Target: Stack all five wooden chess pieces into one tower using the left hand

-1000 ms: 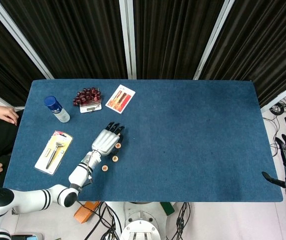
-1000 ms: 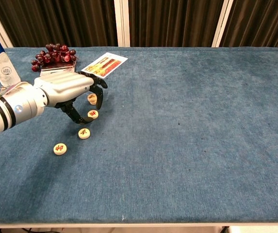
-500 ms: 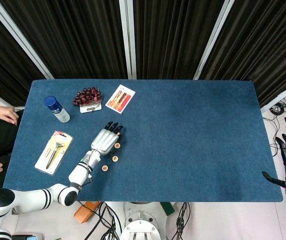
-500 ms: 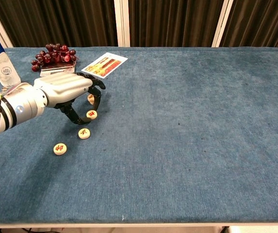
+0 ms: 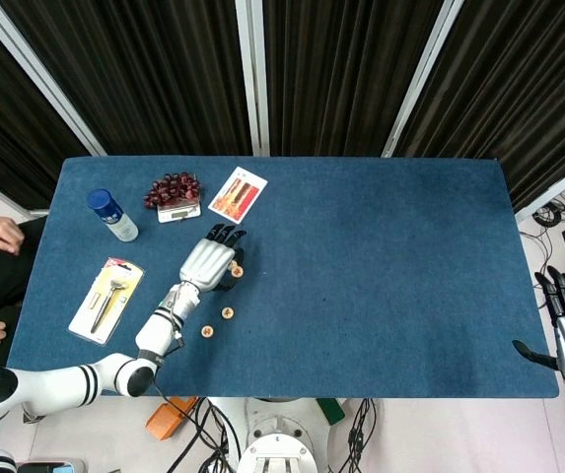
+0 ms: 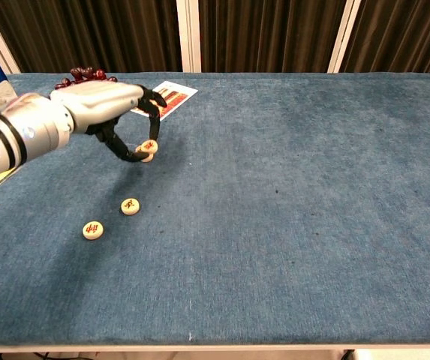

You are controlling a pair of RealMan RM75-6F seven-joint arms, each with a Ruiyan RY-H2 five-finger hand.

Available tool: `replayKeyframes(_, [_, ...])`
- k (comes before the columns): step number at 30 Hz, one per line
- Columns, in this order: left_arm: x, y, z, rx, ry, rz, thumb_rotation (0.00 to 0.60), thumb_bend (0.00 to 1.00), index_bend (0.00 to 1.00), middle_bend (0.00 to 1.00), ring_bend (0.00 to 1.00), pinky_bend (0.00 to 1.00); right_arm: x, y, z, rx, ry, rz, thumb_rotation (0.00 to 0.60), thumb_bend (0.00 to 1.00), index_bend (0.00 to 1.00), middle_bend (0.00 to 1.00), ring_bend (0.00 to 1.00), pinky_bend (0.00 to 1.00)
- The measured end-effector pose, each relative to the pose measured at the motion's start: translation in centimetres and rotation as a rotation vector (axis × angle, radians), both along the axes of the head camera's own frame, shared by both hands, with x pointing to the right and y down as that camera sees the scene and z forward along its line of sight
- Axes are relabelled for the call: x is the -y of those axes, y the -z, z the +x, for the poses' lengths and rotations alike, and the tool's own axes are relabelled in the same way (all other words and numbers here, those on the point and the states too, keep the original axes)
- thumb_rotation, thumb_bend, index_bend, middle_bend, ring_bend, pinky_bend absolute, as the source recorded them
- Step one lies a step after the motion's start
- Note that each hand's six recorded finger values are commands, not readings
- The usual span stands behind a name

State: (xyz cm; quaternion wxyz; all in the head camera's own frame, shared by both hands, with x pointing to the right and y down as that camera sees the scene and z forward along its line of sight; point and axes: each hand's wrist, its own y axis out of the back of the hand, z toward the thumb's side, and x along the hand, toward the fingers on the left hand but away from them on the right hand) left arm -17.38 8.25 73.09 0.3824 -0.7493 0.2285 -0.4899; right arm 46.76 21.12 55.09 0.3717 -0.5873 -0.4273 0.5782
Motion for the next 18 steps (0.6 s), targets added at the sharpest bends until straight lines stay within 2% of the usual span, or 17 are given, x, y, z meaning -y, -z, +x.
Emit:
replayKeyframes(8, [1.6,-0.9,-0.5,0.027,0.066,-0.036,0.600,0.38,0.52,0.08,0.00,0.00,-0.6,-1.2,-1.1,0.008,0.057,-0.059,0.600,0.17,0.00,0.00,0.00,0.00])
replayKeyframes(18, [1.6,-1.9,-1.1,0.060,0.085,-0.051,0.600,0.37,0.52,0.09,0.00,0.00,-0.5,-1.5,-1.3,0.009,0.072,-0.072,0.600,0.17,0.00,0.00,0.00,0.00])
